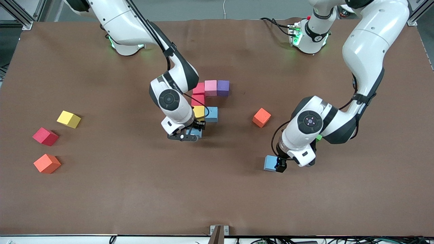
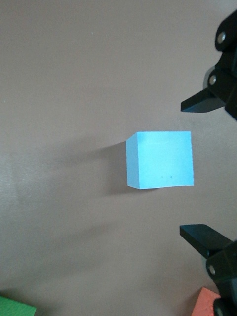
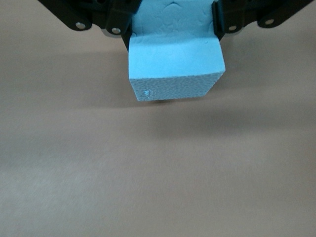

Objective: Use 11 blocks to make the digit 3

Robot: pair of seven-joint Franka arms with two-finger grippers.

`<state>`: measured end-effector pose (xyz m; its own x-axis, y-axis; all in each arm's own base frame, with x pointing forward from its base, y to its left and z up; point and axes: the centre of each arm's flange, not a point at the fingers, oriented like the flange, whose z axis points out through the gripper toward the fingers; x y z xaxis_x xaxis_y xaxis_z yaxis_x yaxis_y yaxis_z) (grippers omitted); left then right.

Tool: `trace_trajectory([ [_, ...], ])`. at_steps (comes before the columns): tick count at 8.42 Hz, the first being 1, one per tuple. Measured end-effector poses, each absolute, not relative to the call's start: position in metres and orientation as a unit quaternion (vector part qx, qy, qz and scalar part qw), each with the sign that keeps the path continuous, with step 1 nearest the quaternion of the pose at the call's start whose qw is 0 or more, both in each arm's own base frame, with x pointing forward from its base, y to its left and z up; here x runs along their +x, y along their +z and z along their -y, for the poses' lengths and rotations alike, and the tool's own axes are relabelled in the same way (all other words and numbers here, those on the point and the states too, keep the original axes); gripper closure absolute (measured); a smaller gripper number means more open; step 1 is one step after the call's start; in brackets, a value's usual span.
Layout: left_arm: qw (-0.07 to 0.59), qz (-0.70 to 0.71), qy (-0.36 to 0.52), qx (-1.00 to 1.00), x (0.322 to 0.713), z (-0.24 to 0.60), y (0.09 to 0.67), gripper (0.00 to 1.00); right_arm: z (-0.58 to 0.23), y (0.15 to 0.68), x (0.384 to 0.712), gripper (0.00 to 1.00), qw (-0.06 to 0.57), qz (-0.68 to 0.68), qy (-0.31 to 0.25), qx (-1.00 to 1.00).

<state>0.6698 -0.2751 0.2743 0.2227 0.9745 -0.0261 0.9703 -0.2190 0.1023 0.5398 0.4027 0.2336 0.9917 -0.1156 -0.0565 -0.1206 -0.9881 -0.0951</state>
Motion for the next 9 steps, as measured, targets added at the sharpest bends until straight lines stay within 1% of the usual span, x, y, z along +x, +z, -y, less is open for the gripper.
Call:
trace_trajectory([
  [4, 0.027, -0.624, 0.014, 0.781, 0.677, 0.267, 0.232, 0.00, -0.422, 0.227, 0.519, 0.44, 0.042, -0.056, 0.029, -0.997],
  [7, 0.023, -0.619, 0.012, 0.785, 0.677, 0.263, 0.224, 0.00, -0.419, 0.220, 0.515, 0.44, 0.035, -0.049, 0.017, -0.998],
  [9, 0.036, -0.620, 0.016, 0.784, 0.680, 0.263, 0.224, 0.00, -0.417, 0.219, 0.517, 0.44, 0.030, -0.045, 0.012, -0.998],
])
